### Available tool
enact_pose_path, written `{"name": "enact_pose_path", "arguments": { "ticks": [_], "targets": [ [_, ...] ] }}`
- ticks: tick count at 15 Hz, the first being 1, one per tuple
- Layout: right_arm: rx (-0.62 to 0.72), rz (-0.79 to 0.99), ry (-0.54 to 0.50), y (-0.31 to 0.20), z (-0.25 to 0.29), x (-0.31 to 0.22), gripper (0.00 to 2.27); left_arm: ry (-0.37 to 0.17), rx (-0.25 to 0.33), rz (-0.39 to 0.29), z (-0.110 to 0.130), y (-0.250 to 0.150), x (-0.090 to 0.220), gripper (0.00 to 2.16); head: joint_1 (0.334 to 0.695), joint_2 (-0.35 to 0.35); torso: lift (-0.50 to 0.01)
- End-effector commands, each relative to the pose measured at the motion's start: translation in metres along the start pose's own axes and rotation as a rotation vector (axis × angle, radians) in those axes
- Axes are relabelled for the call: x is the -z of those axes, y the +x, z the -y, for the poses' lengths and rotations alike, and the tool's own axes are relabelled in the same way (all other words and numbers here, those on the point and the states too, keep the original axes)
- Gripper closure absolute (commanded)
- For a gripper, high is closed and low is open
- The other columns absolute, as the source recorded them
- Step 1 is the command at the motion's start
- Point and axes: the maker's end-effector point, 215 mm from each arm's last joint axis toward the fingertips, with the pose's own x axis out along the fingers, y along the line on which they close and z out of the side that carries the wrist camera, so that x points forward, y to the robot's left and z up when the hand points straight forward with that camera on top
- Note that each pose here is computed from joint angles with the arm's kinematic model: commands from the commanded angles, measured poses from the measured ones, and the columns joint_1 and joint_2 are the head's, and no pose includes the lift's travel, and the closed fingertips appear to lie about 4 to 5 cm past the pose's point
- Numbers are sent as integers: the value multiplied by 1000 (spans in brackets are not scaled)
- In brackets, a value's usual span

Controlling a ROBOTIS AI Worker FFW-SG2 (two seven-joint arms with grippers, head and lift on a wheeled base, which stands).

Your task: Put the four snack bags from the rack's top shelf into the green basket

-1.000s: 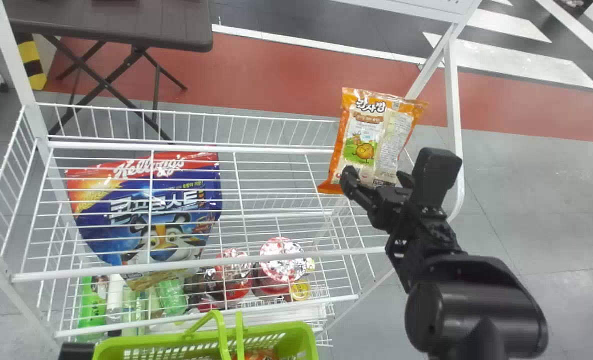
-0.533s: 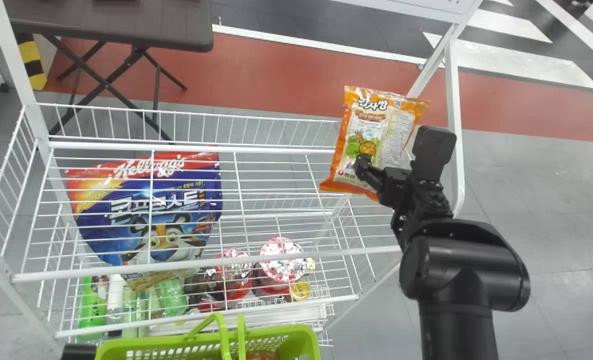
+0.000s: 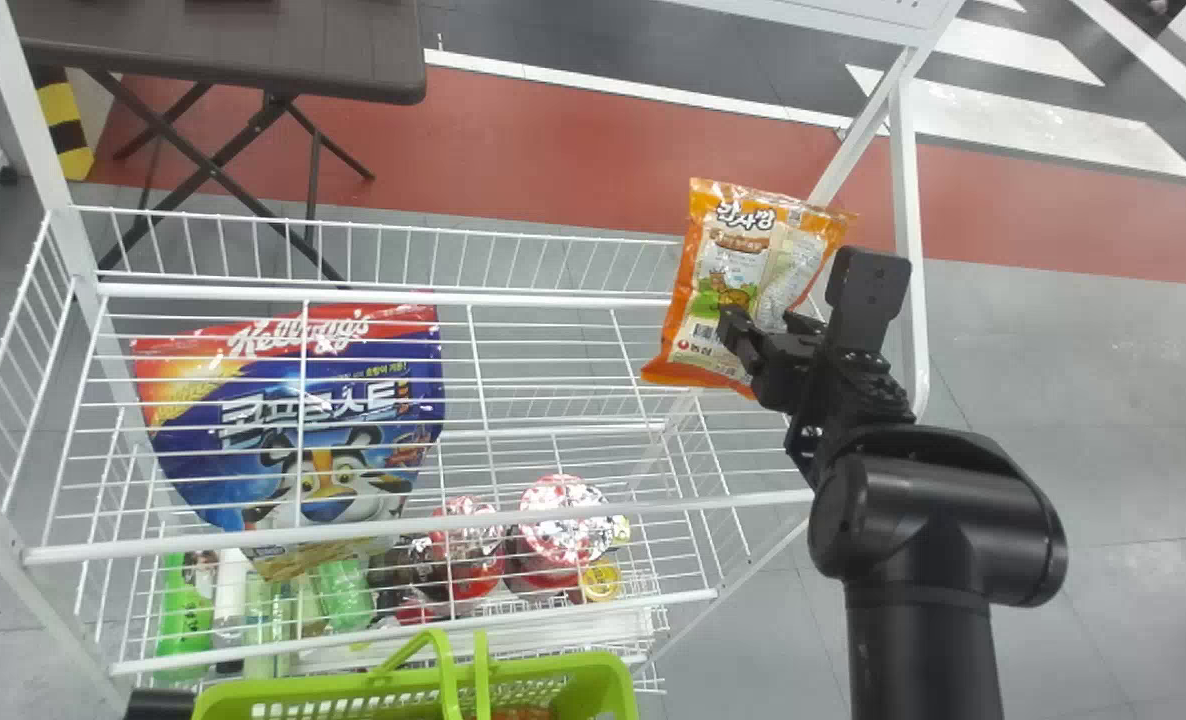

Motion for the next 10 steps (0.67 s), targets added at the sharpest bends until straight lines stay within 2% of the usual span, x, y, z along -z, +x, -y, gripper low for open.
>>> {"name": "enact_pose_path", "arguments": {
  "ticks": [1, 4, 7, 10],
  "targets": [
    [3, 45, -2, -2, 3, -7, 2223, 0, -1, -2, -1, 1, 0, 2115, 695, -350, 0],
    [-33, 101, -4, -22, -6, -15, 2226, 6, -11, -1, -3, 1, -3, 2115, 695, -350, 0],
    [-121, 137, 34, -70, -33, -29, 2226, 11, -18, -1, -6, 1, -8, 2115, 695, -350, 0],
    [-254, 13, 72, -133, -69, -5, 2226, 19, -31, 4, -10, -2, -14, 2115, 695, -350, 0]
  ]
}}
